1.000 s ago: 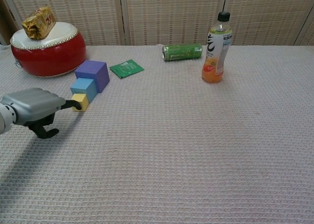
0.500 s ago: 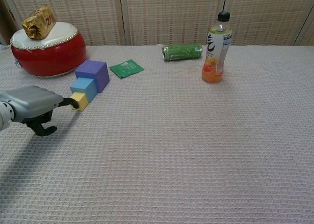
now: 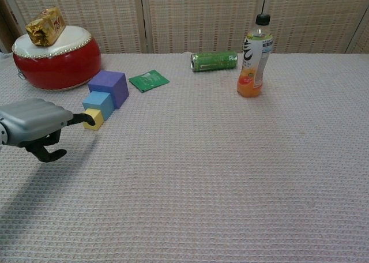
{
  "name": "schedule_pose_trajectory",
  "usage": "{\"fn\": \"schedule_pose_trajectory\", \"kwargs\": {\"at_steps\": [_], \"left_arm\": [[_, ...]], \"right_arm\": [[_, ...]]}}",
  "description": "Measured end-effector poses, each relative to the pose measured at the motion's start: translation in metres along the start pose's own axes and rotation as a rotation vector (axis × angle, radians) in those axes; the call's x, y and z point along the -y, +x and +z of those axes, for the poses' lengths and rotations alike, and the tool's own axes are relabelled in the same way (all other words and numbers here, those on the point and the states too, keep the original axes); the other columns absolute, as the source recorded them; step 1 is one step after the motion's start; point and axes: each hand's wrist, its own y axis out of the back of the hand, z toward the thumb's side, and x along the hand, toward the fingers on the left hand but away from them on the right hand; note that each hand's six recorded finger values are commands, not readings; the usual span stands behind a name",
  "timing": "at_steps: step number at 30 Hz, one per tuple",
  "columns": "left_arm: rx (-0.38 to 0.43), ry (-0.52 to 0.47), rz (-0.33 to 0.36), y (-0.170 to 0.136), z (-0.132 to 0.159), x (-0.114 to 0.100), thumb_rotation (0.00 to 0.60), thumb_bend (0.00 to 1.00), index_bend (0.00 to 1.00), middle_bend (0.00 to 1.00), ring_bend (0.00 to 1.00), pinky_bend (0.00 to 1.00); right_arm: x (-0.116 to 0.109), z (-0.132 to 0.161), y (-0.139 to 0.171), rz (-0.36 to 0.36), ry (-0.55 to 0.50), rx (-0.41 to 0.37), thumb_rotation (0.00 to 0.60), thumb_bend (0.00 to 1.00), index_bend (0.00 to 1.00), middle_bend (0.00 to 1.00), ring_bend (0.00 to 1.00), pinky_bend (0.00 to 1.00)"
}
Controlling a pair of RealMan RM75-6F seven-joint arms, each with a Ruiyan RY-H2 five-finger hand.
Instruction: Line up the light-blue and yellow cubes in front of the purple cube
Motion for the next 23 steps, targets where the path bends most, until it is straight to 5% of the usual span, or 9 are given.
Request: {"fn": "schedule_pose_trajectory", "kwargs": {"at_steps": [3, 5, 7, 8, 9, 12, 17, 23], "left_arm": [[-0.003, -0.011, 0.069, -0.021, -0.004, -0.017, 0.6, 0.44, 0.12, 1.0, 1.0, 1.0], [-0.03, -0.023, 0.12, -0.041, -0.015, -0.027, 0.6, 0.44, 0.07, 0.89, 0.97, 1.0], [-0.091, -0.045, 0.139, -0.068, -0.034, -0.028, 0.6, 0.44, 0.02, 0.66, 0.81, 0.98], [-0.125, -0.057, 0.136, -0.08, -0.043, -0.027, 0.6, 0.44, 0.0, 0.5, 0.65, 0.93], [-0.162, -0.07, 0.131, -0.093, -0.053, -0.023, 0.6, 0.44, 0.0, 0.36, 0.47, 0.83], [-0.271, -0.119, 0.125, -0.132, -0.08, -0.008, 0.6, 0.44, 0.0, 0.14, 0.18, 0.49], [-0.35, -0.155, 0.206, -0.173, -0.106, 0.017, 0.6, 0.42, 0.0, 0.09, 0.09, 0.32], [-0.272, -0.176, 0.239, -0.201, -0.105, 0.034, 0.6, 0.42, 0.0, 0.09, 0.1, 0.33]], "right_arm": [[-0.001, 0.002, 0.002, -0.003, 0.0, -0.01, 0.5, 0.0, 0.0, 0.0, 0.0, 0.0], [-0.001, 0.004, 0.003, -0.005, -0.001, -0.016, 0.5, 0.0, 0.0, 0.0, 0.0, 0.0], [-0.001, 0.005, 0.005, -0.007, 0.0, -0.023, 0.5, 0.0, 0.0, 0.0, 0.0, 0.0], [-0.001, 0.006, 0.007, -0.006, 0.001, -0.025, 0.5, 0.0, 0.0, 0.0, 0.0, 0.0], [-0.001, 0.008, 0.008, -0.005, 0.001, -0.029, 0.5, 0.0, 0.0, 0.0, 0.0, 0.0], [-0.001, 0.012, 0.012, -0.008, 0.006, -0.044, 0.5, 0.0, 0.0, 0.0, 0.0, 0.0], [-0.003, 0.02, 0.023, -0.034, 0.025, -0.071, 0.501, 0.0, 0.0, 0.0, 0.0, 0.0], [-0.004, 0.02, 0.028, -0.044, 0.038, -0.068, 0.5, 0.0, 0.0, 0.0, 0.0, 0.0]]}}
